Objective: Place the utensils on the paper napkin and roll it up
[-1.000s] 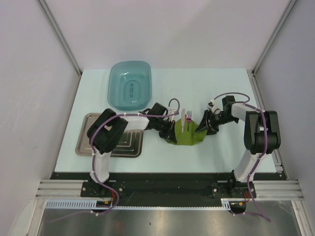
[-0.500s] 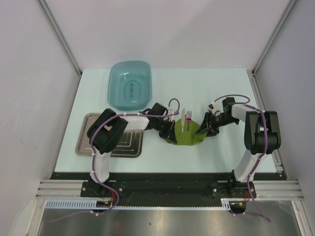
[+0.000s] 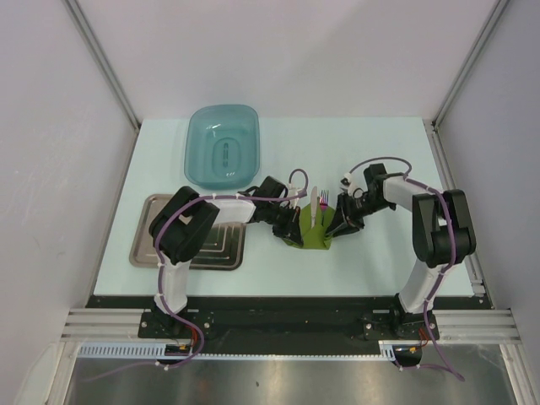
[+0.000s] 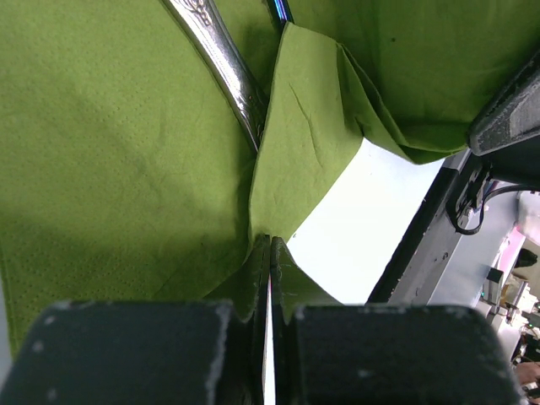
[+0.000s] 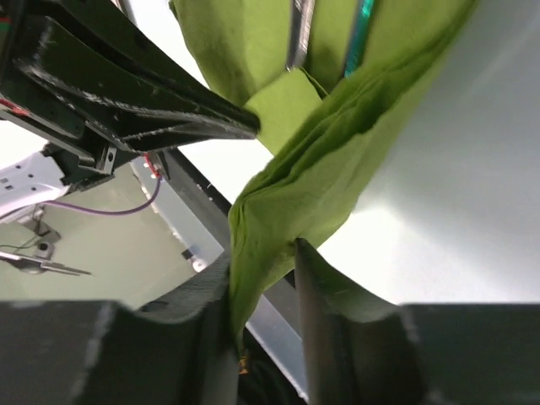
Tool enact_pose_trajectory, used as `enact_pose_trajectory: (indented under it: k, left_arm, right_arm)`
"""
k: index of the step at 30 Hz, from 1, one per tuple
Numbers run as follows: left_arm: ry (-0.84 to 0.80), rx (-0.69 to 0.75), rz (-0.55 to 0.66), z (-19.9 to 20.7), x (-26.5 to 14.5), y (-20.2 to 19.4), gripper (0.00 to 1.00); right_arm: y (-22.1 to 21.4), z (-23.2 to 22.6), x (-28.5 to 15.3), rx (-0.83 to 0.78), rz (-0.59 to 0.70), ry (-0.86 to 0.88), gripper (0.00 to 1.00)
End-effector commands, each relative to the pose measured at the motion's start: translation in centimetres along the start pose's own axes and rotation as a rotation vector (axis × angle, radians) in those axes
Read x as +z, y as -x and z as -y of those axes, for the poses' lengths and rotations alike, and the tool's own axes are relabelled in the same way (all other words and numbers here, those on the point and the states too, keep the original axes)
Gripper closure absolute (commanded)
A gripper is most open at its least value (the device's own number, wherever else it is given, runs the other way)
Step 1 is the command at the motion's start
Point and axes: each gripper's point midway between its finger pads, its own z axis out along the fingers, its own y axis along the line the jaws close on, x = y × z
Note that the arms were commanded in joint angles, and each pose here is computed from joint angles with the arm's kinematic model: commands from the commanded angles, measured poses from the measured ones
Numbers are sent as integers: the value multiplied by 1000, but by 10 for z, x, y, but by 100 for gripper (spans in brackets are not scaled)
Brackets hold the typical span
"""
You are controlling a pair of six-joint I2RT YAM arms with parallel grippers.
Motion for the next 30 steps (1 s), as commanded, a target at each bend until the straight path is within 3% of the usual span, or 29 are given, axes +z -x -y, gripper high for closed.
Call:
enact_pose_trajectory:
  k: [1, 13, 30]
  left_arm:
    - [64, 2, 13, -17, 1, 1, 100]
    - [66, 12, 23, -16, -2, 2, 100]
    - [65, 13, 26, -15, -2, 2, 100]
  right_arm:
    - [19, -13, 8, -79, 25, -14, 69]
    - [29, -12, 33, -106, 16, -38, 88]
    - [29, -15, 60, -110, -10, -29, 88]
